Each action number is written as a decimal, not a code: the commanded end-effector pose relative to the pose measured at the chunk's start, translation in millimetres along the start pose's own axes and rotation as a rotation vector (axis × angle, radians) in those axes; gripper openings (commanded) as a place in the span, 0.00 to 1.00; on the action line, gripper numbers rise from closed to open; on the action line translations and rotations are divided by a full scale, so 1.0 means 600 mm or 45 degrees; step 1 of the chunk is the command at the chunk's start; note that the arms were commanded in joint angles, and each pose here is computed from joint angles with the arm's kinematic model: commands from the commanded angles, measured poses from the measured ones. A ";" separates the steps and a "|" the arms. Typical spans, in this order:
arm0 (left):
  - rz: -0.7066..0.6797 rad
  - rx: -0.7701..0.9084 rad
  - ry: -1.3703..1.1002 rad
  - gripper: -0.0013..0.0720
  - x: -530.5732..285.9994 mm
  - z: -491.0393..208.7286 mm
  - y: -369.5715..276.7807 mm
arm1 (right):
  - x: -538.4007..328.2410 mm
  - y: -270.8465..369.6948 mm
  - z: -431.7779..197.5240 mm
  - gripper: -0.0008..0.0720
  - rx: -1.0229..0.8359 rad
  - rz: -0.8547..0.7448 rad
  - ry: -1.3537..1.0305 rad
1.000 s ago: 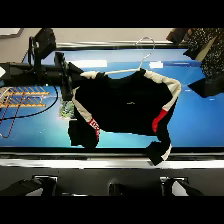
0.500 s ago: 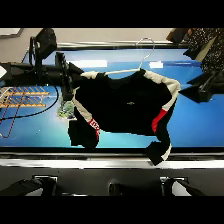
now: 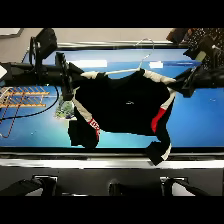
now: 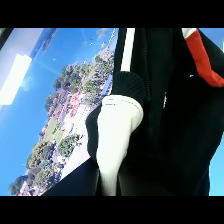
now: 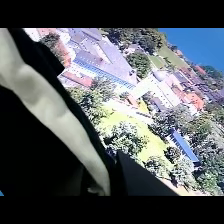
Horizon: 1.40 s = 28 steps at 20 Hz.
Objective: Fold the clothes and pants, and hang the long-sleeved shirts on hangers.
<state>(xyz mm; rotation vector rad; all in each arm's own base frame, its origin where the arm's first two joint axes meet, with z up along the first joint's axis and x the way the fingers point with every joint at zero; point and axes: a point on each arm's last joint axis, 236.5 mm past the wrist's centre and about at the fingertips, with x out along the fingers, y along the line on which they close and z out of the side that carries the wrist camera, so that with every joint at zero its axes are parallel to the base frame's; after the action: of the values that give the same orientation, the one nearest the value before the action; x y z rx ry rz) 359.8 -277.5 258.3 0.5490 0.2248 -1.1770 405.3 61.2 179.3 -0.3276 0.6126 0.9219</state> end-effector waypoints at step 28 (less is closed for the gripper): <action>0.328 -0.724 -0.172 0.86 -0.032 0.011 0.120 | -0.479 0.072 0.058 0.06 0.271 -1.456 -0.051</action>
<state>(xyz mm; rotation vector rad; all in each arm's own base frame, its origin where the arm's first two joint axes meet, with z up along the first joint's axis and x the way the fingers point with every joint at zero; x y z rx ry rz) 417.9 -244.9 292.5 0.0185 0.3402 -0.8469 270.0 -51.7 342.5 -0.3975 0.4989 -0.0476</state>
